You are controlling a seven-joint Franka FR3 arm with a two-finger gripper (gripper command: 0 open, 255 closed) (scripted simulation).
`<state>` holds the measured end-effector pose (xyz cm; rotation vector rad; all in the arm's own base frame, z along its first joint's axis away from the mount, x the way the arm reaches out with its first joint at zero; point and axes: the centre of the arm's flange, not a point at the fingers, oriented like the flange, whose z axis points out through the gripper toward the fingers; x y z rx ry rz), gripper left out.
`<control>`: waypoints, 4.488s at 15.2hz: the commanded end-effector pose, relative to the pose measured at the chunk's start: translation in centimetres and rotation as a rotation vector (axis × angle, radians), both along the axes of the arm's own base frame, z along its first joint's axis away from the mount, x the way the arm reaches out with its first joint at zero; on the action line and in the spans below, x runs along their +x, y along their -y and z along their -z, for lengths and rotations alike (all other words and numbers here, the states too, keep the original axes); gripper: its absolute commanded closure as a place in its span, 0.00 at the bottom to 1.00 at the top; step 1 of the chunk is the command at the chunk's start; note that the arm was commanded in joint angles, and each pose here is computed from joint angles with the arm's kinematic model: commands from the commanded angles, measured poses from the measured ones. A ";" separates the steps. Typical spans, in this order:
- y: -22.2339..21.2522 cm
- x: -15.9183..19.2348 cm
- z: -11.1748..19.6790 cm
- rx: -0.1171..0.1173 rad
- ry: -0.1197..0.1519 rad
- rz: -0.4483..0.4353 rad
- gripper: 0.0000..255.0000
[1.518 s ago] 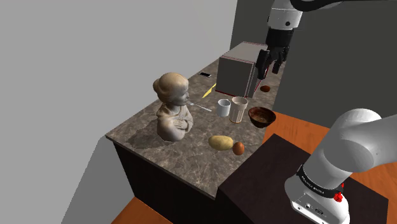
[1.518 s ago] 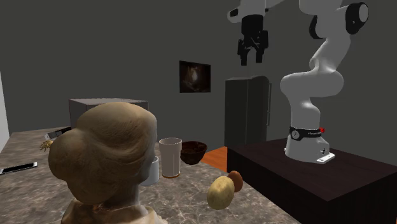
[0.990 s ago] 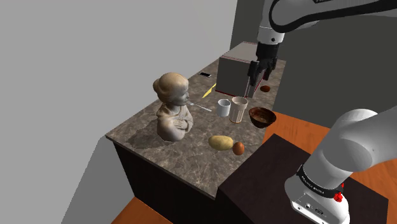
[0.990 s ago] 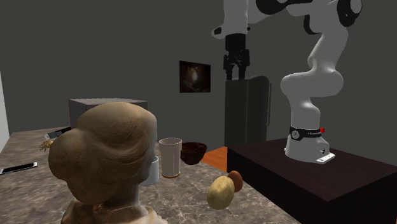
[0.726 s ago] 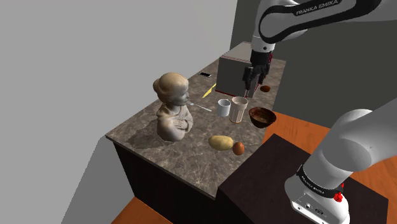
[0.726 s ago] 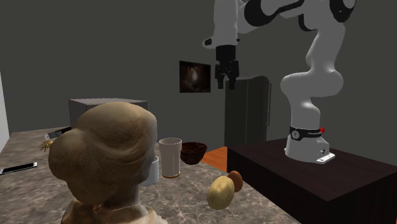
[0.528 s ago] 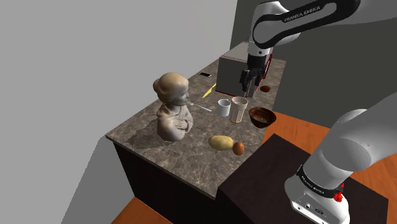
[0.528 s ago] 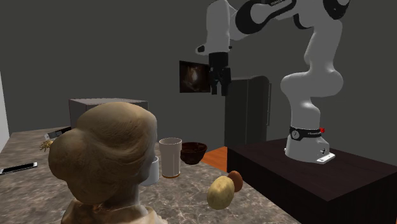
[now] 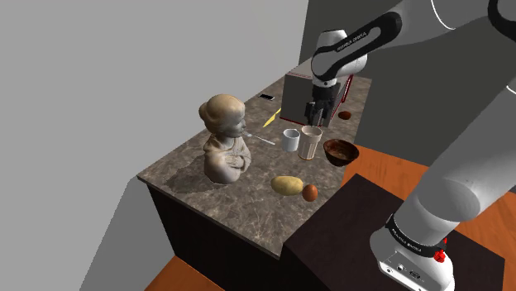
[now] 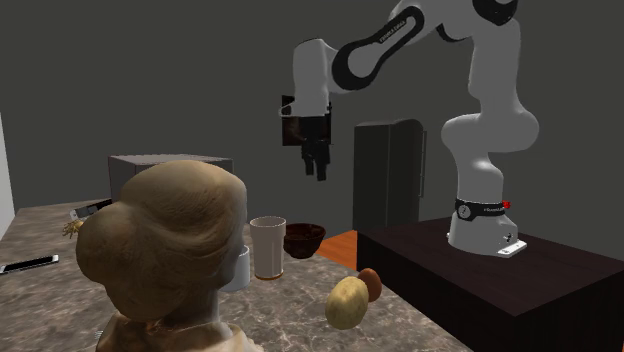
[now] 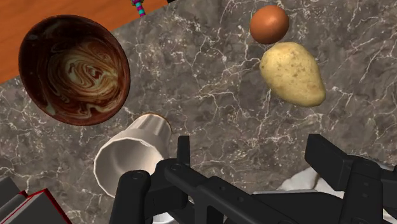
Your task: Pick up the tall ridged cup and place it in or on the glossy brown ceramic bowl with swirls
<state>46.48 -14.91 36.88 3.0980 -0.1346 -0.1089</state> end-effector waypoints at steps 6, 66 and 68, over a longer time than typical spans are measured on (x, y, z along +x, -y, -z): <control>4.3 4.9 6.6 -0.005 -0.014 -0.004 0.00; 9.6 10.1 4.5 -0.009 -0.030 -0.008 1.00; 9.6 10.1 3.4 -0.009 -0.030 -0.008 1.00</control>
